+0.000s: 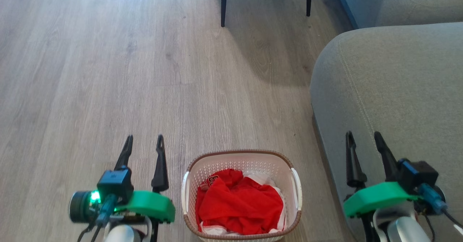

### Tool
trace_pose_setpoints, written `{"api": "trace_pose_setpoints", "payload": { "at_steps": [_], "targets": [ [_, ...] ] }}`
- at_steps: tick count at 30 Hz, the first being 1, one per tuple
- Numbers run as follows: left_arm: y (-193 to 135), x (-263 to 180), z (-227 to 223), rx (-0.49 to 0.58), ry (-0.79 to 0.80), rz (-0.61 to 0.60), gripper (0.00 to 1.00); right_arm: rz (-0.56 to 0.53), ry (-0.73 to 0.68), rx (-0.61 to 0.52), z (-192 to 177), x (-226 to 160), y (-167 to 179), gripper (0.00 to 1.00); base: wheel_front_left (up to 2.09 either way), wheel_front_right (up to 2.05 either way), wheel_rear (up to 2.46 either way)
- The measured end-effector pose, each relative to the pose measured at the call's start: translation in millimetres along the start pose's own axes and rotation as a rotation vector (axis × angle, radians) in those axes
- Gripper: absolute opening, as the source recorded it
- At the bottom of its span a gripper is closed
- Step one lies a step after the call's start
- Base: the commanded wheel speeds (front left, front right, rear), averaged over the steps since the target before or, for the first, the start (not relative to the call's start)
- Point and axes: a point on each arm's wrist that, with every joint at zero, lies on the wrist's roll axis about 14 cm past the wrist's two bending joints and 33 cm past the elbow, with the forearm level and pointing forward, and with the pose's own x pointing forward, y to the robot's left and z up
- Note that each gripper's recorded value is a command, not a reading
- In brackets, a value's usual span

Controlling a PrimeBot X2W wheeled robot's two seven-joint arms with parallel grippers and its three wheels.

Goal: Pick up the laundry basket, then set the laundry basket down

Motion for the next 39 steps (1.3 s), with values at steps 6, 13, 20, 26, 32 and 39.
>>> {"api": "trace_pose_setpoints", "payload": {
  "at_steps": [6, 13, 20, 26, 32, 39],
  "targets": [
    [-1, -9, -15, 0.017, 0.048, -0.018, 1.00, -0.017, 0.034, -0.017, -10, -9, -5, 1.00, 0.00, 0.00, 0.00],
    [-5, -9, -18, -0.010, 0.057, -0.044, 1.00, -0.020, 0.039, -0.011, -12, -10, -4, 1.00, 0.00, 0.00, 0.00],
    [-10, -6, -12, -0.029, 0.039, -0.070, 1.00, -0.021, 0.042, -0.017, -13, -10, -5, 1.00, 0.00, 0.00, 0.00],
    [-9, -6, -13, -0.029, 0.040, -0.069, 1.00, -0.020, 0.043, -0.021, -13, -10, -5, 1.00, 0.00, 0.00, 0.00],
    [-11, -8, -13, -0.060, 0.042, -0.079, 1.00, -0.013, 0.042, -0.026, -13, -9, -3, 1.00, 0.00, 0.00, 0.00],
    [-10, -8, -12, -0.069, 0.040, -0.081, 1.00, -0.008, 0.040, -0.025, -12, -8, -1, 1.00, 0.00, 0.00, 0.00]
  ]
}}
